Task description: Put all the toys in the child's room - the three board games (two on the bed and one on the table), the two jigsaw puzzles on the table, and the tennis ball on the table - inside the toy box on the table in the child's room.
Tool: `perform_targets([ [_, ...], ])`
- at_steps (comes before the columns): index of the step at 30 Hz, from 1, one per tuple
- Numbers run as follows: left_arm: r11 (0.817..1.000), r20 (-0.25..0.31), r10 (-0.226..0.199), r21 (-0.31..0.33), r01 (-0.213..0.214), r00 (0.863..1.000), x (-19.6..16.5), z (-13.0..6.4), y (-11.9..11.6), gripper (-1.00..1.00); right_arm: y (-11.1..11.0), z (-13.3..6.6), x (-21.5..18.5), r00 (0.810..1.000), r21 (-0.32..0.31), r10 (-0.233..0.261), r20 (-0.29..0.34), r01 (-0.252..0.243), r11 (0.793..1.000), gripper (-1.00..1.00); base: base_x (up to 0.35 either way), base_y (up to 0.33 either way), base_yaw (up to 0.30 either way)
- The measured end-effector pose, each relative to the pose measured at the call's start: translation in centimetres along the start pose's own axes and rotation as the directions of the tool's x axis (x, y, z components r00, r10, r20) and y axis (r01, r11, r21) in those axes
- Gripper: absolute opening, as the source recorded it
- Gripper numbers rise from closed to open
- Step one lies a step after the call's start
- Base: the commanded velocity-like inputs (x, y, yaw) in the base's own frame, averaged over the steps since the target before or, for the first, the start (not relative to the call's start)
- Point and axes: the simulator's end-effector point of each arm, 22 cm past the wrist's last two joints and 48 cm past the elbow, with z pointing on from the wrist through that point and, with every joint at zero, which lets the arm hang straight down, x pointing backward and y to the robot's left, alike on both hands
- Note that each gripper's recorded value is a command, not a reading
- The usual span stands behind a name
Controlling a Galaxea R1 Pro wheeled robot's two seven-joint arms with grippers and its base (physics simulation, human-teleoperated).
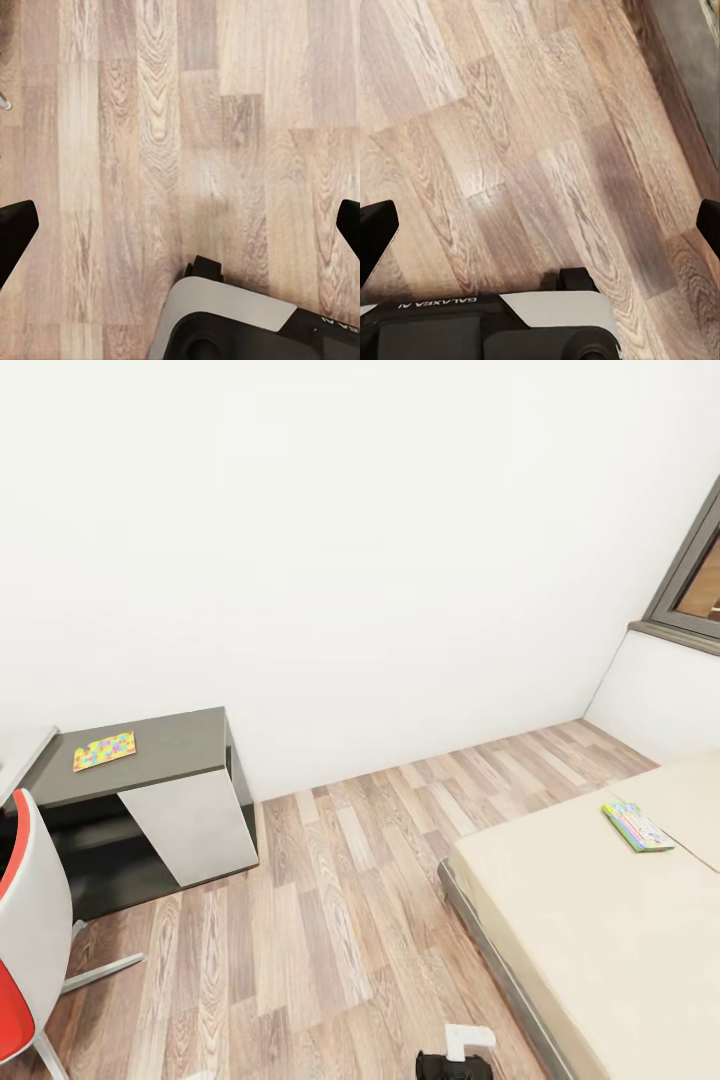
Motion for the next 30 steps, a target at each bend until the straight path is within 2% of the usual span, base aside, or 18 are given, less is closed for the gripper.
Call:
perform_targets([
  [5,1.000,-0.008,-0.004,0.002,0.004,1.000,-0.7,0.3,0.2,1.00,-0.2,-0.1,-4.7,0.998,0.002,0.030,0.055,-0.030,1.000,1.00,0.000,0.000,0.000],
  [8,1.000,-0.034,-0.013,0.024,0.014,0.999,-3.8,1.2,-1.3,1.00,-0.4,-0.8,-7.9,0.999,0.003,0.033,0.037,-0.033,0.999,1.00,0.000,0.000,0.000],
  [10,0.999,-0.080,-0.013,0.045,0.017,0.997,-7.0,1.9,-2.7,1.00,-0.7,-1.6,-10.3,0.999,0.008,0.031,0.023,-0.031,0.999,1.00,0.000,0.000,0.000],
  [12,0.998,-0.132,-0.007,0.063,0.016,0.991,-9.9,2.0,-3.8,1.00,-1.1,-2.5,-12.3,0.999,0.016,0.033,0.026,-0.033,0.999,1.00,0.000,0.000,0.000],
  [15,0.996,-0.164,-0.001,0.086,0.015,0.987,-13.6,1.5,-5.1,1.00,-1.5,-3.2,-13.9,0.999,0.022,0.038,0.033,-0.039,0.999,1.00,0.000,0.000,0.000],
  [16,0.996,-0.163,0.000,0.093,0.015,0.987,-14.4,1.3,-5.7,1.00,-1.6,-3.3,-14.1,0.999,0.022,0.039,0.033,-0.040,0.999,1.00,0.000,0.000,0.000],
  [19,0.990,-0.157,0.008,0.143,0.014,0.988,-16.4,0.2,-9.5,1.00,-1.6,-3.6,-14.8,0.998,0.021,0.038,0.040,-0.039,0.999,1.00,0.000,0.000,0.000],
  [22,0.986,-0.156,0.012,0.168,0.015,0.988,-16.8,-0.4,-11.4,1.00,-1.6,-3.7,-15.0,0.999,0.019,0.036,0.041,-0.037,0.999,1.00,0.000,0.000,0.000],
  [26,0.982,-0.149,0.012,0.186,0.016,0.989,-17.1,-0.8,-12.6,1.00,-1.5,-4.0,-15.7,0.998,0.016,0.036,0.053,-0.037,0.999,1.00,0.000,0.000,0.000],
  [30,0.981,-0.114,0.004,0.192,0.018,0.993,-18.0,-0.8,-12.9,1.00,-0.8,-4.4,-16.5,0.997,0.006,0.017,0.074,-0.017,1.000,1.00,0.000,0.000,0.000],
])
